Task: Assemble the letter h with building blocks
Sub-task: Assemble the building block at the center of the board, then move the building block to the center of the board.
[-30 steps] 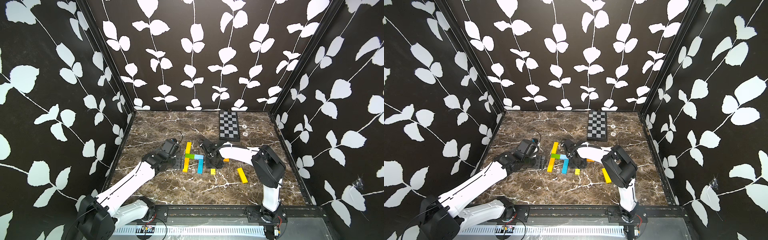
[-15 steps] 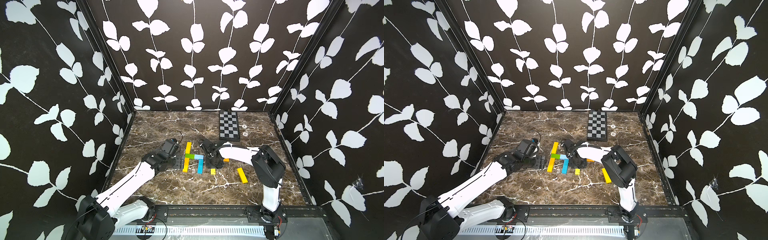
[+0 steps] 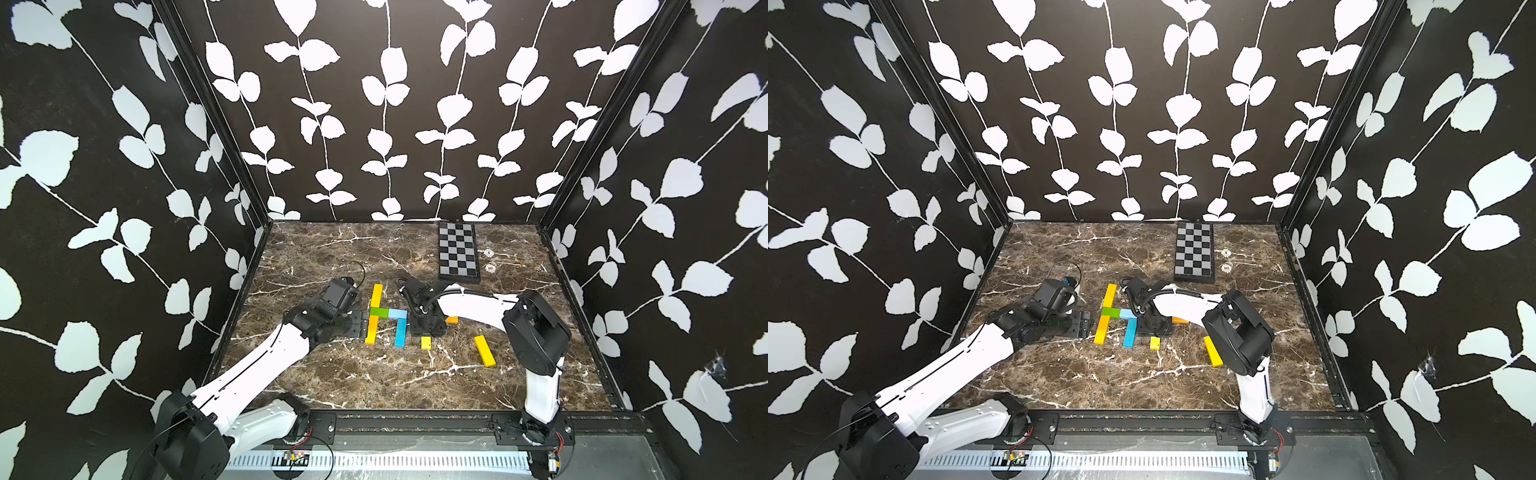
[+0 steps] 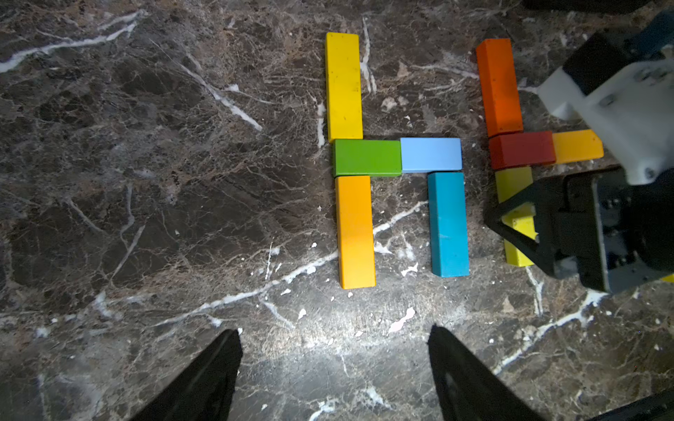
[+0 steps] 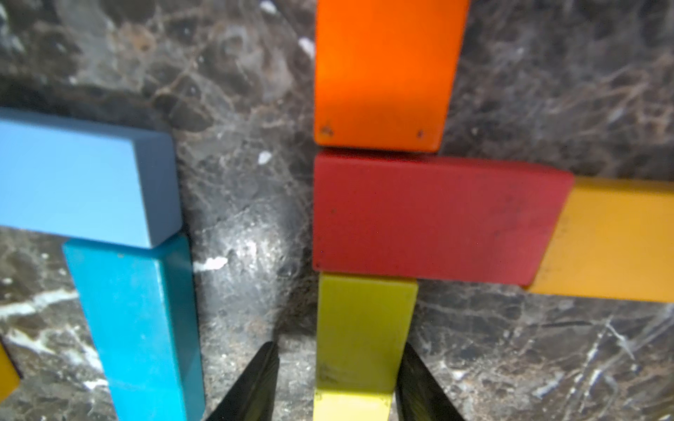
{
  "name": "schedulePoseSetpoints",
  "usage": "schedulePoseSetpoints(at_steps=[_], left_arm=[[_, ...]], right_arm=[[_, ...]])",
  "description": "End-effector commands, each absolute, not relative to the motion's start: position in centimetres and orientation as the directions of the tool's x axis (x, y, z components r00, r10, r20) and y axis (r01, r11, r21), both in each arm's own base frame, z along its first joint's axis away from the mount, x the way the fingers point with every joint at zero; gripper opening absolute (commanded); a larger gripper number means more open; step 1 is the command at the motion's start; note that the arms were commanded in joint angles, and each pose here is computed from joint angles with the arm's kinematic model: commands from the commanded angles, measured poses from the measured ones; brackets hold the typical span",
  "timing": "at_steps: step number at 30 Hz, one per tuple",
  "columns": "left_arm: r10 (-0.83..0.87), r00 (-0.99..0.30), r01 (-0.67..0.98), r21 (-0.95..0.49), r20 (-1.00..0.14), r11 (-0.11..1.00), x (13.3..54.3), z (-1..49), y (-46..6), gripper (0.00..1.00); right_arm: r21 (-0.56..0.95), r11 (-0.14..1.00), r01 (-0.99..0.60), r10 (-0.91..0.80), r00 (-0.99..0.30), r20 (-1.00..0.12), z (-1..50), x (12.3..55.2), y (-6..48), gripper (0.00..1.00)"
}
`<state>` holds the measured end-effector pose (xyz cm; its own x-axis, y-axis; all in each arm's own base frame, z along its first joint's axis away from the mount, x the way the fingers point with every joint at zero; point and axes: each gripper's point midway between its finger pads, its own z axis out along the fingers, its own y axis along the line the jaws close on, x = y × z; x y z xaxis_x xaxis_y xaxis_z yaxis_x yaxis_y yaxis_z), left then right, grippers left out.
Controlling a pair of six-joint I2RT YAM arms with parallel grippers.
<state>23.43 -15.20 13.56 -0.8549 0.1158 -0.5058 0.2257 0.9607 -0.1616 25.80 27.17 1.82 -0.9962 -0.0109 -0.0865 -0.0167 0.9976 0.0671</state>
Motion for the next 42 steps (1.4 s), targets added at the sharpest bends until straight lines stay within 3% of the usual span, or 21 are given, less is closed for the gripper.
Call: schedulePoseSetpoints(at_steps=[1,4,6,10,14,22,31,40,42], left_arm=[[0.118,-0.847,0.237,-0.169,-0.518,0.957,23.3,14.1,-15.1,0.83],[0.114,-0.844,0.238,-0.176,-0.524,0.955,23.3,14.6,-15.2,0.83],[0.11,-0.841,0.236,-0.177,-0.53,0.955,23.3,15.1,-15.2,0.83],[0.094,-0.83,0.223,-0.172,-0.549,0.959,23.5,16.4,-14.8,0.83],[0.077,-0.819,0.226,-0.196,-0.569,0.954,23.6,17.6,-15.1,0.84],[0.057,-0.825,0.226,-0.235,-0.563,0.946,23.9,17.8,-15.9,0.84],[0.042,-0.841,0.21,-0.254,-0.539,0.944,24.1,16.9,-16.5,0.83],[0.033,-0.849,0.198,-0.259,-0.527,0.945,24.6,16.3,-16.8,0.83],[0.031,-0.85,0.196,-0.262,-0.525,0.945,24.6,16.1,-16.9,0.82]], right_arm=[[0.028,1.0,-0.006,-0.004,-0.995,-0.105,2.5,25.8,26.2,0.56],[0.066,0.997,-0.032,-0.018,-0.979,-0.201,6.4,27.1,26.5,0.66],[0.081,0.995,-0.058,-0.036,-0.967,-0.252,9.0,27.2,26.1,0.68],[0.028,0.998,-0.053,-0.042,-0.947,-0.32,12.4,25.7,21.5,0.79],[0.038,0.999,0.017,0.026,-0.966,-0.256,10.7,22.7,15.3,0.89],[0.162,0.976,0.146,0.163,-0.981,-0.1,4.9,19.0,9.8,0.89],[0.137,0.984,0.113,0.121,-0.991,-0.049,2.2,19.8,9.7,0.76],[0.189,0.982,0.024,0.035,-0.998,-0.055,1.6,19.4,12.8,0.25],[0.181,0.983,0.014,0.024,-0.998,-0.054,1.6,19.1,13.7,0.24]])
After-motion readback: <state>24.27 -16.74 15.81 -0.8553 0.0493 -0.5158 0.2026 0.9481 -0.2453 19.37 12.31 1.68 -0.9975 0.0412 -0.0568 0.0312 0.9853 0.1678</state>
